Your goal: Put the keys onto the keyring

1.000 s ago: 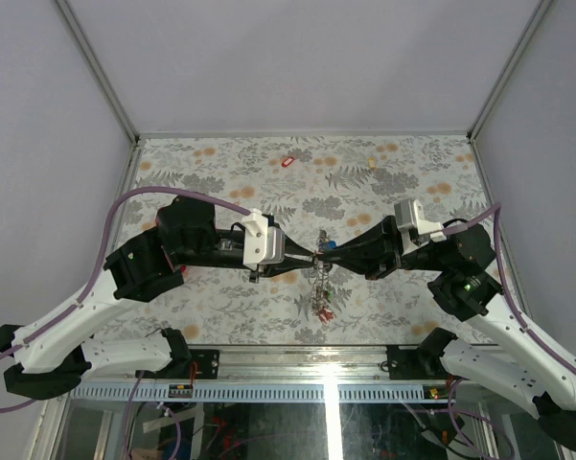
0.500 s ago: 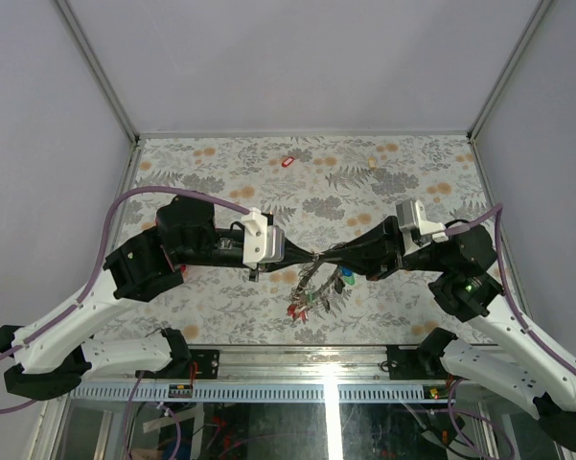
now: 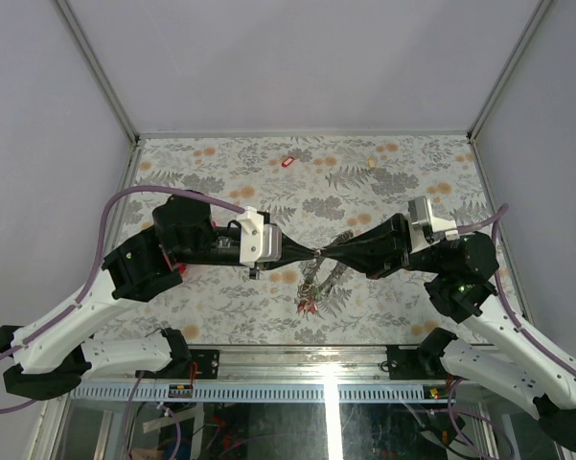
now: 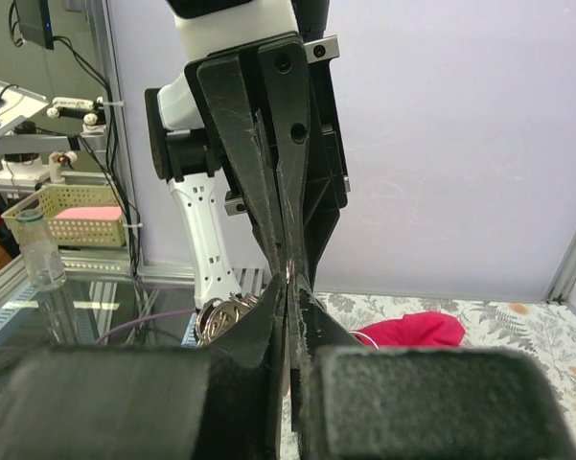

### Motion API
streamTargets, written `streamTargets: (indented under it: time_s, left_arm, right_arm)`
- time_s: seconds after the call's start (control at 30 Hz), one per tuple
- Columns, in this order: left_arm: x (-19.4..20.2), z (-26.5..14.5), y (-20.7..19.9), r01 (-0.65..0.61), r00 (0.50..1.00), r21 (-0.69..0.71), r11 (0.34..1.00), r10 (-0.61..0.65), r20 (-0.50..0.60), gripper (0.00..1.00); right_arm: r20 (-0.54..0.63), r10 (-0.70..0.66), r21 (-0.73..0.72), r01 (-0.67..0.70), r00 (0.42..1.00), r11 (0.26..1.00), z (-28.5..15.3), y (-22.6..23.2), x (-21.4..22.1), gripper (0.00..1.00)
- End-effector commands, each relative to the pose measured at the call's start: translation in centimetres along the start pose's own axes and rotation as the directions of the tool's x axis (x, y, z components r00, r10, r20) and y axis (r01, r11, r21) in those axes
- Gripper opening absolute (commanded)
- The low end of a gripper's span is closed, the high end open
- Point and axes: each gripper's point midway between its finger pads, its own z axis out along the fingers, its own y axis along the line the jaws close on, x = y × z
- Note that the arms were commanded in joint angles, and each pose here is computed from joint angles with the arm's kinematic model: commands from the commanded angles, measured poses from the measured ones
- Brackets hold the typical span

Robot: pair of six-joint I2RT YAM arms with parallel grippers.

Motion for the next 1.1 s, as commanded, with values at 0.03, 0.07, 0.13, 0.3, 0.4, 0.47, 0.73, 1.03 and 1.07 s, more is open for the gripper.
streamTargets:
  time_s: [0.03,0.07,0.13,0.3,0.4,0.47,0.73,1.03,1.07]
  left_arm:
    - [-0.8,0.1,0.7,0.007,1.0,-0.026,1.0,-0.007,0.028,0.0]
    - [-0.8,0.2,0.7,0.011,0.999,-0.028,1.0,-0.011,0.034,0.0]
    - [-1.3,0.3,0.9,0.019,0.998,-0.038,0.999,-0.016,0.055,0.01]
    - [-2.5,0.3,0.9,0.038,0.992,-0.041,0.998,-0.033,0.118,0.12]
    - [-3.0,0.0,1.1,0.039,0.99,-0.061,0.997,-0.03,0.14,0.18]
    - [-3.4,-0.4,1.4,0.037,0.987,-0.087,0.995,-0.023,0.157,0.22]
    - [-5.4,-1.8,2.2,0.053,0.966,-0.166,0.985,-0.009,0.258,0.3]
    - [-4.1,0.1,1.6,0.082,0.968,-0.094,0.992,-0.057,0.243,0.35]
    - [-3.9,0.3,1.5,0.083,0.969,-0.086,0.993,-0.06,0.24,0.34]
  right_arm:
    - [0.255,-0.132,0.034,0.128,0.958,0.991,-0.1,0.8,-6.8,0.0]
    - [0.267,-0.13,0.035,0.125,0.955,0.992,-0.1,0.8,-6.9,0.0]
    - [0.28,-0.126,0.034,0.121,0.952,0.992,0.0,0.7,-7.0,0.0]
    - [0.283,-0.126,0.046,0.117,0.951,0.992,0.0,0.1,-6.3,0.0]
    - [0.261,-0.137,0.051,0.128,0.956,0.991,0.0,0.0,-5.9,0.0]
    - [0.241,-0.146,0.05,0.137,0.96,0.989,0.0,0.0,-5.6,0.0]
    - [0.181,-0.168,0.039,0.164,0.969,0.986,0.0,0.2,-4.9,0.0]
    - [0.184,-0.166,0.021,0.165,0.969,0.986,0.0,0.6,-5.1,0.0]
    - [0.184,-0.167,0.021,0.166,0.969,0.986,0.0,0.6,-5.1,0.0]
